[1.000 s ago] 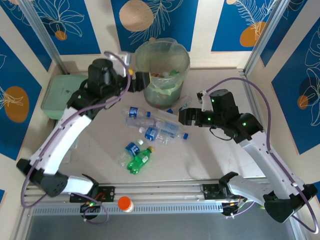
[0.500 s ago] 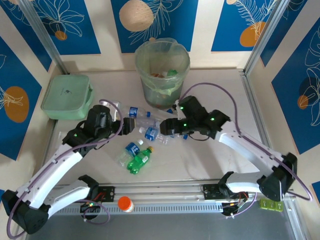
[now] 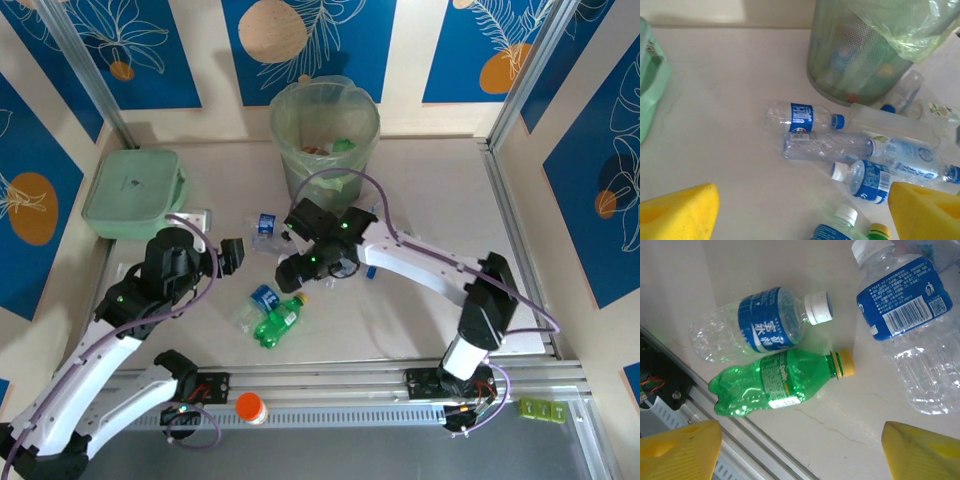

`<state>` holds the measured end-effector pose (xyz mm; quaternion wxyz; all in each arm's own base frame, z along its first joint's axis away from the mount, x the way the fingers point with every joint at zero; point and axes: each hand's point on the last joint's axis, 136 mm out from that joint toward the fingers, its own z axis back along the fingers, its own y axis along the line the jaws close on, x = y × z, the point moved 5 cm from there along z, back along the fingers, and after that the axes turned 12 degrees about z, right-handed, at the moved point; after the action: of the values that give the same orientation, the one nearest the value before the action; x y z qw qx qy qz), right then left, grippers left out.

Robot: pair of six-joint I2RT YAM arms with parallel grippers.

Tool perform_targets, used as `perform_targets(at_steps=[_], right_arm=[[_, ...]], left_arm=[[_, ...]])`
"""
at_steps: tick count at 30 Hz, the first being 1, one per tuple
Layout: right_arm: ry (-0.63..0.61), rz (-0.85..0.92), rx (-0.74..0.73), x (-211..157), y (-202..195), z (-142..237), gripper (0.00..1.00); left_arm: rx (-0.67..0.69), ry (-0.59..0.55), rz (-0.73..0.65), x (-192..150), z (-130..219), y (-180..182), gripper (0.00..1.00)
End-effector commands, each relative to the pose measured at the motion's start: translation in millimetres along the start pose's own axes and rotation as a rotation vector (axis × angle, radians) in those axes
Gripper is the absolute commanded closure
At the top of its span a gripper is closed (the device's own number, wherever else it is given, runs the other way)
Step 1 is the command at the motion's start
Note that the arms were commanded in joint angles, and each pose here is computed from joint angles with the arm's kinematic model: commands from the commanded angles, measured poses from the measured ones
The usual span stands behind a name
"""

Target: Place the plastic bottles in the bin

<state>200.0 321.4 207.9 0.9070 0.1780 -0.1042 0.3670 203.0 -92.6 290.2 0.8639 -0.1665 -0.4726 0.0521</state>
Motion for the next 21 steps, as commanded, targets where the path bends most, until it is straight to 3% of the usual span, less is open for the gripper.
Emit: perform_targets(at_steps=[1, 5, 11, 21], right_arm=[[0.140, -0.111, 0.064, -16.9, 11.8, -10.3, 0.16], [0.204, -0.300, 0.192, -16.4, 31.2, -35.5, 0.19], [0.320, -0.558, 0.178, -15.9, 22.4, -55.8, 0.20], [0.295, -0.998, 0.139, -30.5, 7.5, -58.2, 0.22]], left_arm=[[0.068, -0.034, -0.029, 1.9, 2.1, 9.0, 0.12], [0.069, -0.062, -0.023, 4.6, 7.1, 11.2, 0.12], [0.064, -0.062, -0.021, 4.1, 7.5, 11.2, 0.12], [0.082, -0.088, -0.025, 6.5, 11.5, 15.0, 0.12]])
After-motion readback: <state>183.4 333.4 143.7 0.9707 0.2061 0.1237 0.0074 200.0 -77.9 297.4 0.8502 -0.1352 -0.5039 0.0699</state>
